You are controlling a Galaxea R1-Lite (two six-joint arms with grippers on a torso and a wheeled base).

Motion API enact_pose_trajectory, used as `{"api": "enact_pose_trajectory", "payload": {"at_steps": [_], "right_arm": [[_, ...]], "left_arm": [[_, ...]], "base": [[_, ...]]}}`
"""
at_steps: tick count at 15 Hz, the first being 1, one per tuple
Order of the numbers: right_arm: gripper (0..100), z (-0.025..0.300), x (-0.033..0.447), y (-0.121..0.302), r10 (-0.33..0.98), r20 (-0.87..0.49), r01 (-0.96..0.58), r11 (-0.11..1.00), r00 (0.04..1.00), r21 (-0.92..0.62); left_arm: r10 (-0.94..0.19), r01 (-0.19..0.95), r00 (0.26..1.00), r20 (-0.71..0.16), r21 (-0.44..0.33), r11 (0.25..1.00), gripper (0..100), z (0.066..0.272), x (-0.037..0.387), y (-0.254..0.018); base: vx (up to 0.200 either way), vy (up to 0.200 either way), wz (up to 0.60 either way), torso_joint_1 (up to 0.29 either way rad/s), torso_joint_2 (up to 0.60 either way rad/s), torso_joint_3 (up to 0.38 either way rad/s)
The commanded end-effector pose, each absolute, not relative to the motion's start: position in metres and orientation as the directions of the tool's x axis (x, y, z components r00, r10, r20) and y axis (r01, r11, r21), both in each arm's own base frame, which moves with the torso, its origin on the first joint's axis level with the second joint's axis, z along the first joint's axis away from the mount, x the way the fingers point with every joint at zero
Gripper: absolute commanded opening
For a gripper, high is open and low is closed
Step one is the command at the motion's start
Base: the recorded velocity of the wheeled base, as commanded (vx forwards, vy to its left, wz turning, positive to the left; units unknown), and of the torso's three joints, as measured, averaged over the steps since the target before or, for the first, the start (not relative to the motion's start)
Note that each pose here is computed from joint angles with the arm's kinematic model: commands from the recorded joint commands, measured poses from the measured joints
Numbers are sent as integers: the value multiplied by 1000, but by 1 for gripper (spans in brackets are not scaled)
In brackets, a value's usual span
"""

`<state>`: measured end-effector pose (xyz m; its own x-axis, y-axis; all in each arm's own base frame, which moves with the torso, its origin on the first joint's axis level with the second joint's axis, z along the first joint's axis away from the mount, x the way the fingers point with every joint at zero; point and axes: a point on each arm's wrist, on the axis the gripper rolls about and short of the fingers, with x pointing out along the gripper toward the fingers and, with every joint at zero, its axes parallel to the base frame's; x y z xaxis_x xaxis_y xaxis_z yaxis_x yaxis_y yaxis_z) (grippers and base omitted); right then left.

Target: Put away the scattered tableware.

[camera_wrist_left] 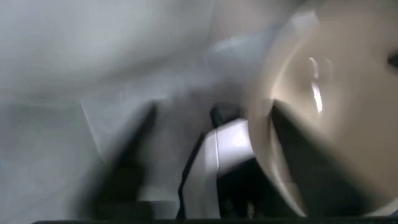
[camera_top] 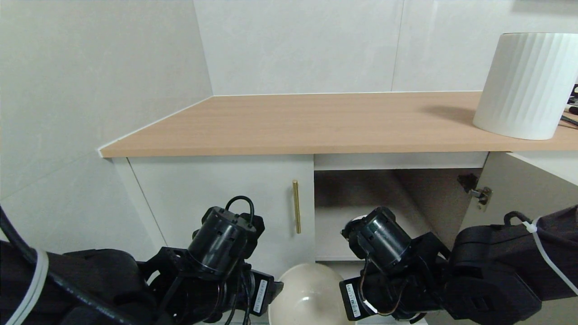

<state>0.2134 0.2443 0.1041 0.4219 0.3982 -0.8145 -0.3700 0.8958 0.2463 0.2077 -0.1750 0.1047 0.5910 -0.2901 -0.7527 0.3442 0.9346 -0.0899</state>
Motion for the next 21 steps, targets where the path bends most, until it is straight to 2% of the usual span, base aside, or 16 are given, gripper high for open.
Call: {"api": "enact_pose_trajectory", "payload": {"at_steps": [1,4,9,11,15,21], "right_arm": [[0,104,214,246,408,-809,-374,892,423,254],[0,104,217,241,398,-810,-355,900,430,253],[0,85,255,208,295,-844,-178,955,447,239],[0,77,269,195,265,-847,-92,964,462,251],[0,65,313,164,210,-786,109,937,581,331],[0,38,356,138,83,-677,227,906,731,357]], "left_arm": [[-299,348,595,-746,-97,933,100,106,207,-176],[-305,331,620,-723,-112,937,100,109,210,-176],[-337,269,713,-614,-204,941,100,128,216,-172],[-343,270,723,-600,-212,939,100,133,215,-171],[-342,269,722,-601,-211,940,100,132,215,-170],[-341,269,723,-601,-209,940,100,133,215,-170]], "base": [[0,0,0,0,0,0],[0,0,0,0,0,0],[0,0,0,0,0,0],[0,0,0,0,0,0],[0,0,0,0,0,0],[0,0,0,0,0,0]]}}
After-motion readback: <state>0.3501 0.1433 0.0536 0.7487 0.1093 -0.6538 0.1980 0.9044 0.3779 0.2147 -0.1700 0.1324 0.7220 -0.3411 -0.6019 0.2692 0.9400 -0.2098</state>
